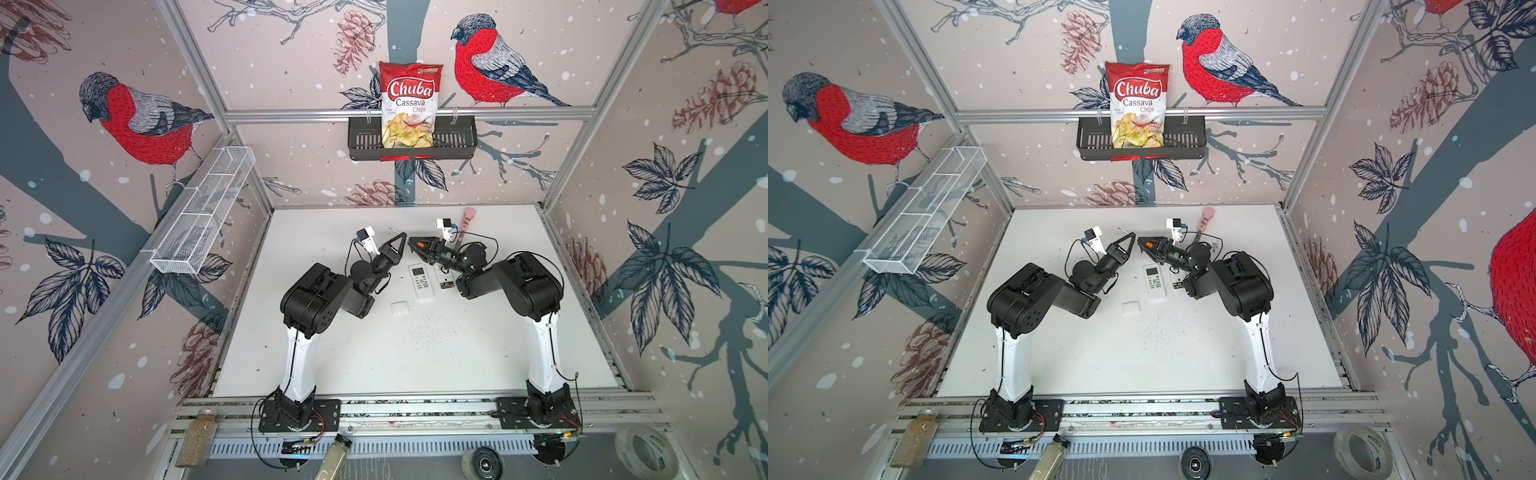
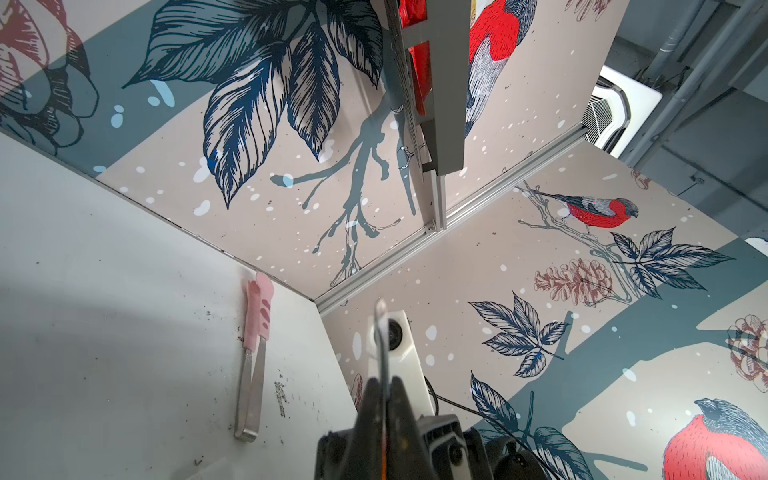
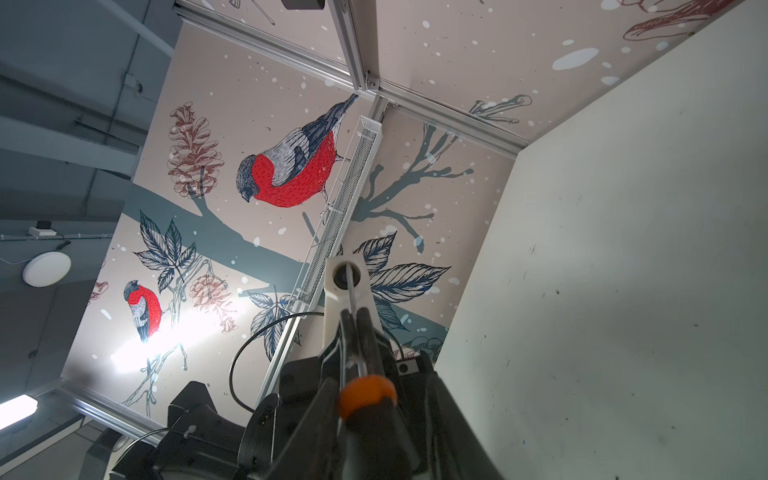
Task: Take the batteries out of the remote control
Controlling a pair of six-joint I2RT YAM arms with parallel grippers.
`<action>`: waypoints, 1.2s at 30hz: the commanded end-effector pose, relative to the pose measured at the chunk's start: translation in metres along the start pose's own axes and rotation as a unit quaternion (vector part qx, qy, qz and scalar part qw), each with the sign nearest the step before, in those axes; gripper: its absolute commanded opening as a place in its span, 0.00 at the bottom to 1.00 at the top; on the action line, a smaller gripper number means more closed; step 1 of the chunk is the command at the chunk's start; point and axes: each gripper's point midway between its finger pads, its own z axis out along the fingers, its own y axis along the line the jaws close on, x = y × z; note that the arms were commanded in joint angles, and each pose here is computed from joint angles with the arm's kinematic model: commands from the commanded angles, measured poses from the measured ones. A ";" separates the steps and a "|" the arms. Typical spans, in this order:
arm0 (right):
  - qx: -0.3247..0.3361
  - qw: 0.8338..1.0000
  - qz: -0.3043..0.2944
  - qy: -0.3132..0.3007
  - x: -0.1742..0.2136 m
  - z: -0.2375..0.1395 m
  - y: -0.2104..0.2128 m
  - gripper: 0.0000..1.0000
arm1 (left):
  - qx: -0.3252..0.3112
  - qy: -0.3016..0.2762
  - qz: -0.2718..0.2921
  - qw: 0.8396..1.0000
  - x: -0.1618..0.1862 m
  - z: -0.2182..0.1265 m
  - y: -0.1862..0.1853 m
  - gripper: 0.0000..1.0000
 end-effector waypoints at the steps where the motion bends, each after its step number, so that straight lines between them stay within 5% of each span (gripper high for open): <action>1: -0.096 0.990 -0.103 -0.019 -0.005 -0.004 0.057 0.33 | 0.076 -0.017 0.019 0.997 -0.008 -0.001 -0.036 0.00; 9: -0.092 0.990 -0.105 -0.021 -0.007 -0.007 0.058 0.18 | 0.085 -0.005 0.011 0.996 -0.004 0.004 -0.035 0.00; 17: -0.072 0.991 -0.109 -0.035 -0.018 -0.020 0.057 0.14 | 0.090 0.013 0.037 0.995 0.000 -0.002 -0.038 0.89; 19: -0.061 0.991 -0.110 -0.044 -0.023 -0.027 0.055 0.15 | 0.079 0.009 0.043 0.996 -0.003 -0.009 -0.035 0.98; 28: 0.024 0.988 -0.140 -0.062 -0.037 -0.074 0.061 0.13 | 0.059 -0.003 0.070 0.996 -0.041 -0.037 -0.032 0.97; 36: 0.195 0.965 -0.174 -0.030 -0.019 -0.115 0.048 0.11 | -0.032 0.091 0.106 0.990 -0.033 -0.017 -0.005 0.97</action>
